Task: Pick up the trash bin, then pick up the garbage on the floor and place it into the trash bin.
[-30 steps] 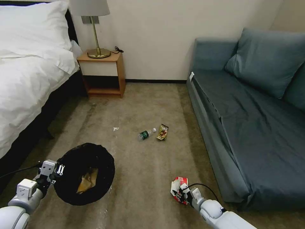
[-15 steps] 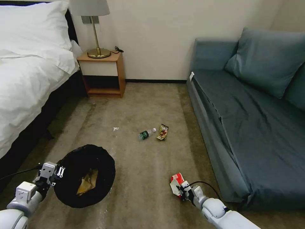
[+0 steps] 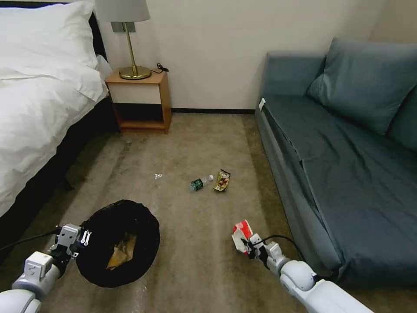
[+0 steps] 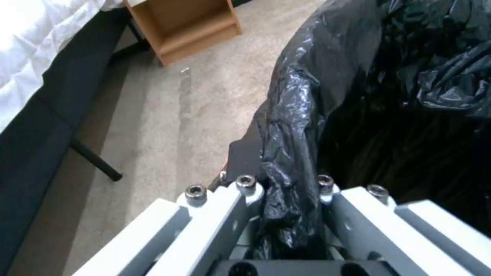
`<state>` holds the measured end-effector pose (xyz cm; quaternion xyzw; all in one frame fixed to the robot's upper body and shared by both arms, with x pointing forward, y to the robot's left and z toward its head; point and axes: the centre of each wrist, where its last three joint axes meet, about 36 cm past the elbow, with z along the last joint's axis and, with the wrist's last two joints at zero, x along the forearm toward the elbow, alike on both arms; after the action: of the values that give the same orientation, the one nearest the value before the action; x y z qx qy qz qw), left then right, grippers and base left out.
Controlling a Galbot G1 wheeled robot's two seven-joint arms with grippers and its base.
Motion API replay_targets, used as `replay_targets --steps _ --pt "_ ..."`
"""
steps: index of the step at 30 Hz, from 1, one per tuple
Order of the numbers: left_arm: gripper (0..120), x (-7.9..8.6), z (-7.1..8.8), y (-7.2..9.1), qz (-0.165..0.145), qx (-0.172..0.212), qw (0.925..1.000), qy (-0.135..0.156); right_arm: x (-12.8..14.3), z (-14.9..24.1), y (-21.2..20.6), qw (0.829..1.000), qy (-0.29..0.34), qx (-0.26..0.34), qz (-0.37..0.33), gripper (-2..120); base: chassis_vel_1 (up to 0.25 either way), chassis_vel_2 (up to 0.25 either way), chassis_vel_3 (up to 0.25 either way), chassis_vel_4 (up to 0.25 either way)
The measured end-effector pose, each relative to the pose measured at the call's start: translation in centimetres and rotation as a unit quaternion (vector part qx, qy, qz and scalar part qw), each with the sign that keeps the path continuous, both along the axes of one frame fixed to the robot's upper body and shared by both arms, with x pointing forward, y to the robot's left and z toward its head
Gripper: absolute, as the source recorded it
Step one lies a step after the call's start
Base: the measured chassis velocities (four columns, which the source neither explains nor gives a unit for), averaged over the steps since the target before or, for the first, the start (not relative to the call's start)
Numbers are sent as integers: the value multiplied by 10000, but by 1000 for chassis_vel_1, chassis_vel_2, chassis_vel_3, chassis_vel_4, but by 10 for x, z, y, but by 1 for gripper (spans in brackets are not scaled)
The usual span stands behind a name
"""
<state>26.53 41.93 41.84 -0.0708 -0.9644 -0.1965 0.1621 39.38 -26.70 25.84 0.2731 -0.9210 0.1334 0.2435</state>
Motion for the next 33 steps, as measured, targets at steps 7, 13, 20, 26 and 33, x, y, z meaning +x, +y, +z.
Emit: replay_targets --steps 7,13,20,26,33 --pt "4 -1 0 -4 -15 -17 10000 -17 -4 86 37 9961 -350 730 359 0 0 0 0 0" --pt "4 -2 -1 -6 -23 -8 10000 -29 -27 136 78 9894 -241 1192 794 0 0 0 0 0" --pt "4 -6 -3 -9 -25 7 10000 -21 -58 166 119 9786 -98 1581 1310 0 0 0 0 0" --pt "4 -6 -5 -12 -73 -9 10000 -37 -57 178 134 9718 -68 1816 1501 0 0 0 0 0" --pt "4 8 -9 -22 -220 -117 9996 -113 -43 192 151 9641 -78 2041 1696 0 0 0 0 0"
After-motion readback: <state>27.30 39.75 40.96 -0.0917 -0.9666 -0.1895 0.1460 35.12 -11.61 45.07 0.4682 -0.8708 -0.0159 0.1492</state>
